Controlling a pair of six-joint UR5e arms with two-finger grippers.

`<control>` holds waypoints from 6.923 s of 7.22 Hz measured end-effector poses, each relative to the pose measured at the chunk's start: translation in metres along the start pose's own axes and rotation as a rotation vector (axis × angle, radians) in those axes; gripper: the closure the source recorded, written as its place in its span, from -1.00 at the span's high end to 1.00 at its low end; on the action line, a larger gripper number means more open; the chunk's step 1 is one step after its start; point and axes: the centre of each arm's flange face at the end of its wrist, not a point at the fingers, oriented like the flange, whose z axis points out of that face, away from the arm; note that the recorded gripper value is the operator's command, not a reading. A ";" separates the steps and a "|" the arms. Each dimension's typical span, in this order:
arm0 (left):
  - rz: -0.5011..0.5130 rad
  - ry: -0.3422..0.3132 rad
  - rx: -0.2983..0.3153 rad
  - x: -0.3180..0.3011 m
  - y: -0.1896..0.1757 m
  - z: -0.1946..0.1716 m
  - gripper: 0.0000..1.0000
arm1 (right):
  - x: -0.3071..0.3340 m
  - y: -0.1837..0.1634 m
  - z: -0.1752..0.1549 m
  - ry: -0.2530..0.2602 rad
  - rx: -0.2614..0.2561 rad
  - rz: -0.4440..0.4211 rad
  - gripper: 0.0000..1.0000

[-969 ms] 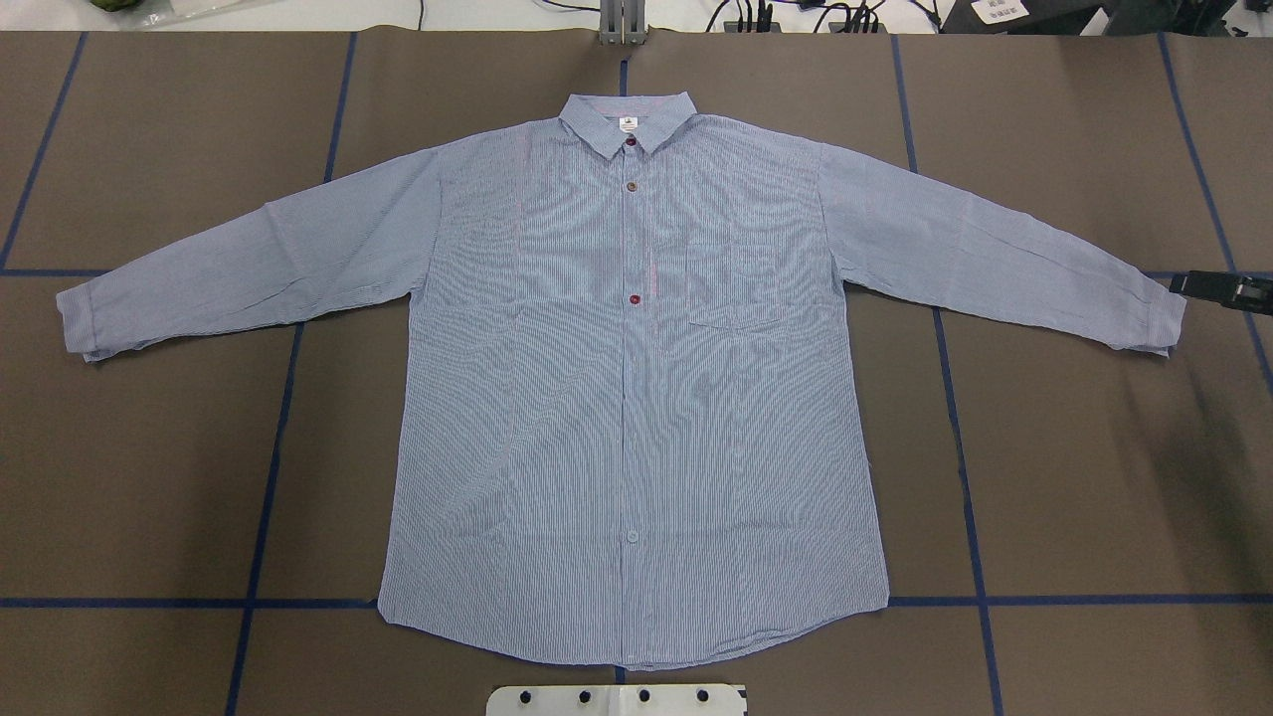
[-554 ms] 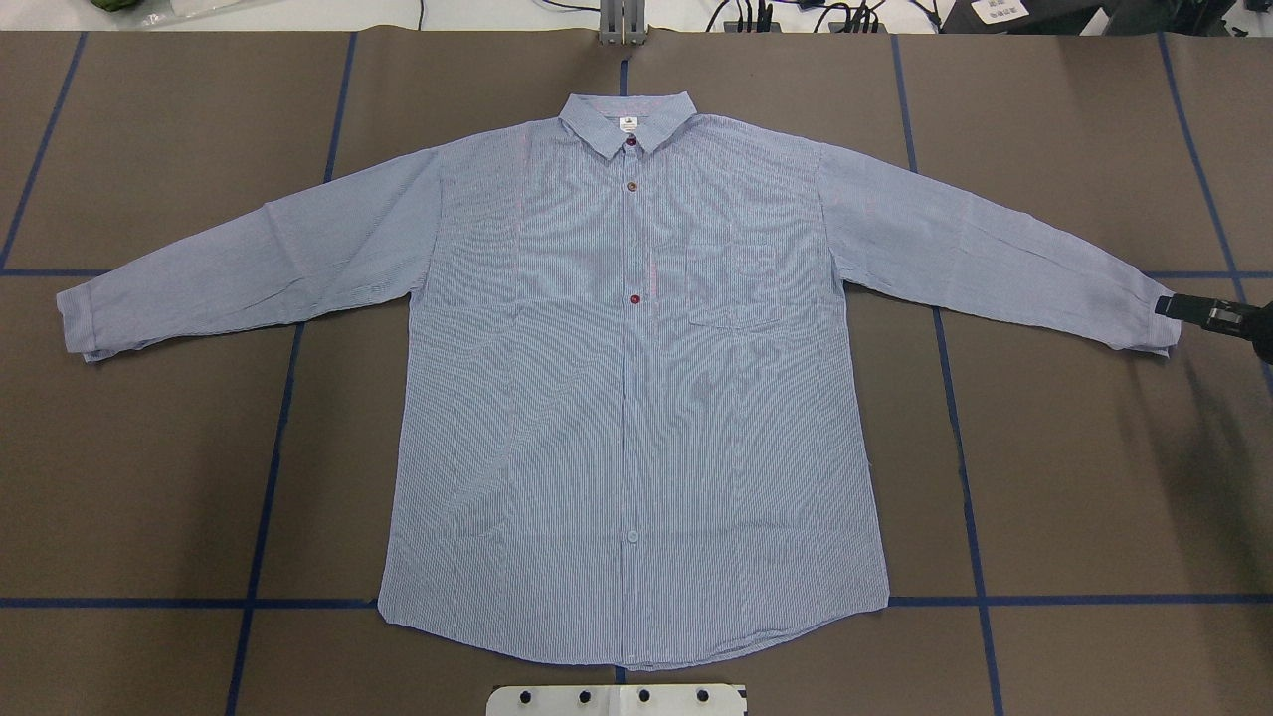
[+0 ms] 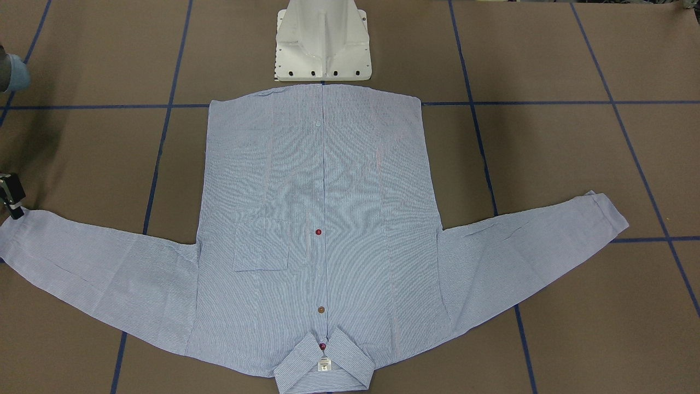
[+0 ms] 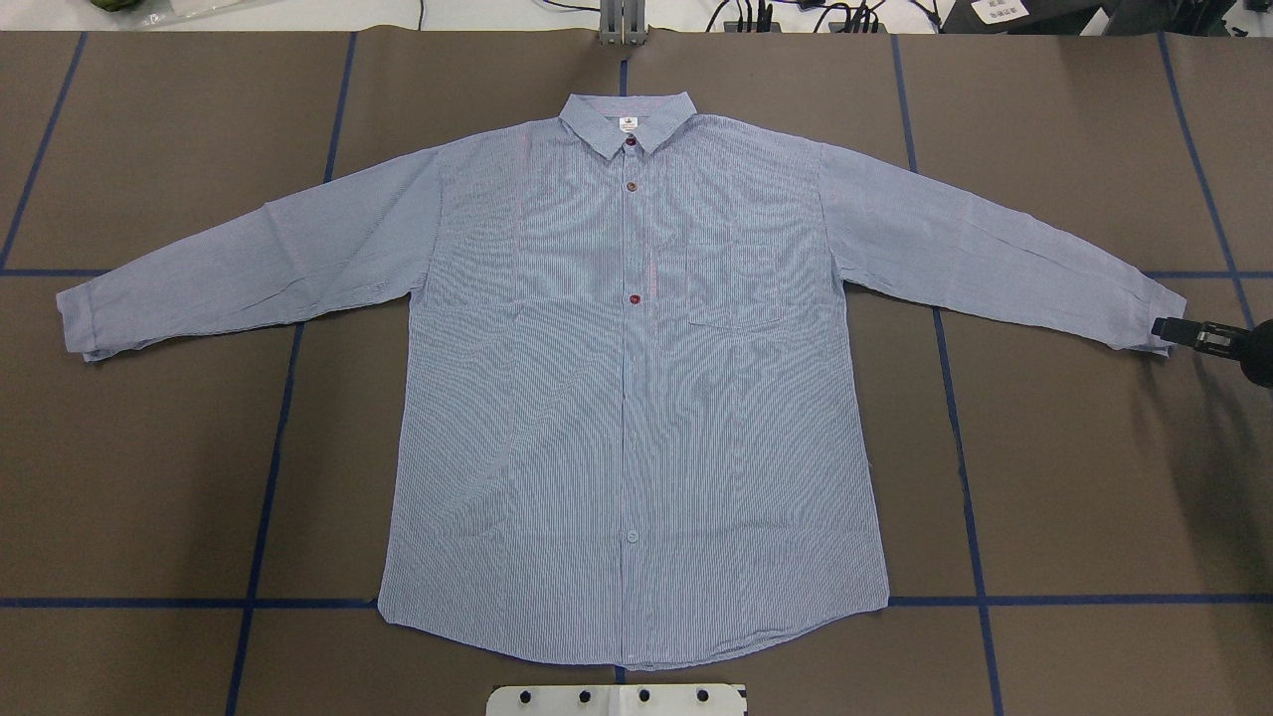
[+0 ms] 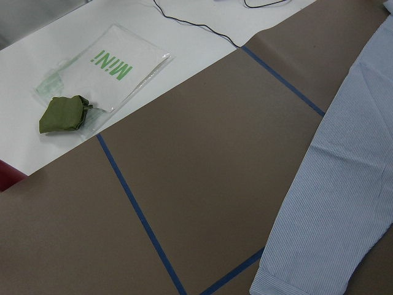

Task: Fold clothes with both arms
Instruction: 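Lower the right gripper to the cuff nearest it and grasp it, then lift the cuff with the right gripper and carry it toward the collar, then lay the sleeve across the shirt body, release, and withdraw the right gripper, then lower the left gripper to the other cuff and grasp it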

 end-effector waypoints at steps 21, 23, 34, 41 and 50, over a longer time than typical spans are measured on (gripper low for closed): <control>-0.017 0.000 -0.015 -0.008 0.015 0.007 1.00 | -0.622 -0.054 -0.031 -0.227 0.148 -0.124 -1.00; -0.017 0.000 -0.013 -0.013 0.023 0.013 1.00 | -0.704 -0.041 -0.003 -0.033 0.081 -0.176 -1.00; -0.023 0.000 -0.017 -0.022 0.039 0.022 1.00 | -0.880 0.034 0.007 0.314 -0.015 -0.342 0.99; -0.034 0.094 -0.004 0.035 0.020 0.073 1.00 | -0.737 -0.155 -0.065 0.214 -0.229 -0.179 1.00; -0.691 0.102 0.116 0.120 0.137 0.243 0.40 | -0.214 -0.240 -0.168 -0.030 -0.291 -0.236 1.00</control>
